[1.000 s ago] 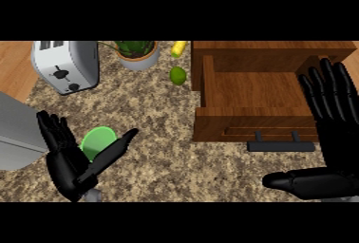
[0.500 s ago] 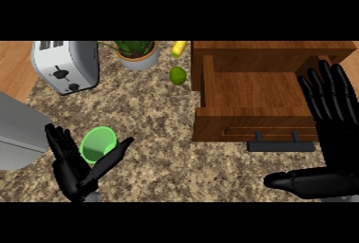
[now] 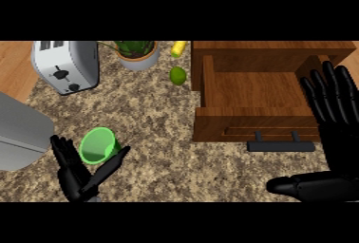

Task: Pick up the cup, place it into the drawer and close the drawer

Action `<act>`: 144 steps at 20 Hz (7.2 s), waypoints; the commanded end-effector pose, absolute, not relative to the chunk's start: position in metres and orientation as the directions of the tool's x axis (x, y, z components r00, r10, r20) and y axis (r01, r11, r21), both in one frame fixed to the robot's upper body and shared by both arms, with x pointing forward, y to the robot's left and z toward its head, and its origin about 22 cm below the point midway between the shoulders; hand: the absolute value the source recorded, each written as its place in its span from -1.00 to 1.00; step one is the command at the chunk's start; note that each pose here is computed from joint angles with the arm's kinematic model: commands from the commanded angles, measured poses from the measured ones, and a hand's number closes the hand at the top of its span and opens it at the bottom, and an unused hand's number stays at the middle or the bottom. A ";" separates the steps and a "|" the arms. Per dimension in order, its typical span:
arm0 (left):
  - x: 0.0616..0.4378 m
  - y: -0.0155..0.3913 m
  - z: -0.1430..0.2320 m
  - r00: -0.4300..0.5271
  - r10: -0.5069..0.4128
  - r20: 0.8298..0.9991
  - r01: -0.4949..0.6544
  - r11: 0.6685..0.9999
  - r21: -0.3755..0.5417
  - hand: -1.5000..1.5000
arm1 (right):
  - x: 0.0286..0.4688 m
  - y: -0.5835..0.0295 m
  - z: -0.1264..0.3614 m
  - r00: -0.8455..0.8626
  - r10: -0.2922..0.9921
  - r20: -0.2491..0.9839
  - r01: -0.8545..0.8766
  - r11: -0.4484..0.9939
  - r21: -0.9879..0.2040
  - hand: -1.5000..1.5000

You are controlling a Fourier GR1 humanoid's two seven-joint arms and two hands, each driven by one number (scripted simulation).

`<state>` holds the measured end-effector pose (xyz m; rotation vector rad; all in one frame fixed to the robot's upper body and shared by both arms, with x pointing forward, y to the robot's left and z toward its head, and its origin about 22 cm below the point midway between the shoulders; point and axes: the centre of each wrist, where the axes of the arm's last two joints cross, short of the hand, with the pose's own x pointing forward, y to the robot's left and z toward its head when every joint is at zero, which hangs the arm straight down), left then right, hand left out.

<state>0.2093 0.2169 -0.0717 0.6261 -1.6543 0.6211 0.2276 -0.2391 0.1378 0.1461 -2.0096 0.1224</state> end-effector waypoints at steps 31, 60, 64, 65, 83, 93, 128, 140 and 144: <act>0.205 0.236 -0.155 -0.209 -0.001 0.978 -0.696 0.703 -0.148 -1.00 | 0.199 -0.249 0.147 -0.412 -0.042 0.910 -0.174 0.984 -0.033 -1.00; 0.253 0.278 -0.141 -0.301 0.232 0.925 -0.094 0.958 -0.271 1.00 | 0.219 -0.237 0.160 -0.424 -0.048 0.904 -0.174 0.984 -0.029 -1.00; 0.260 0.291 -0.133 -0.409 0.184 0.894 -0.106 0.963 -0.247 1.00 | 0.227 -0.243 0.161 -0.426 -0.047 0.903 -0.173 0.984 -0.031 -1.00; 0.257 0.275 -0.139 -0.402 0.202 0.893 -0.088 0.962 -0.257 1.00 | 0.227 -0.256 0.157 -0.419 -0.033 0.907 -0.178 0.983 -0.046 -1.00; 0.312 0.235 0.023 -0.462 0.328 0.824 0.236 0.941 -0.242 1.00 | 0.227 -0.235 0.152 -0.397 -0.038 0.917 -0.156 0.987 -0.027 -1.00; 0.332 0.156 0.101 -0.485 0.310 0.818 0.257 0.944 -0.206 1.00 | 0.228 -0.245 0.142 -0.394 -0.025 0.919 -0.154 0.987 -0.040 -1.00; 0.428 0.023 0.163 -0.369 0.071 0.927 0.191 0.982 0.001 1.00 | 0.230 -0.251 0.127 -0.413 -0.035 0.910 -0.158 0.987 -0.034 -1.00; 0.426 0.020 0.122 -0.351 -0.080 0.933 0.187 0.970 0.153 1.00 | 0.232 -0.240 0.144 -0.416 -0.050 0.908 -0.207 0.977 -0.042 -1.00; 0.428 0.017 0.124 -0.335 -0.160 0.929 0.163 0.961 0.224 1.00 | 0.238 -0.251 0.140 -0.437 -0.062 0.897 -0.234 0.971 -0.047 -1.00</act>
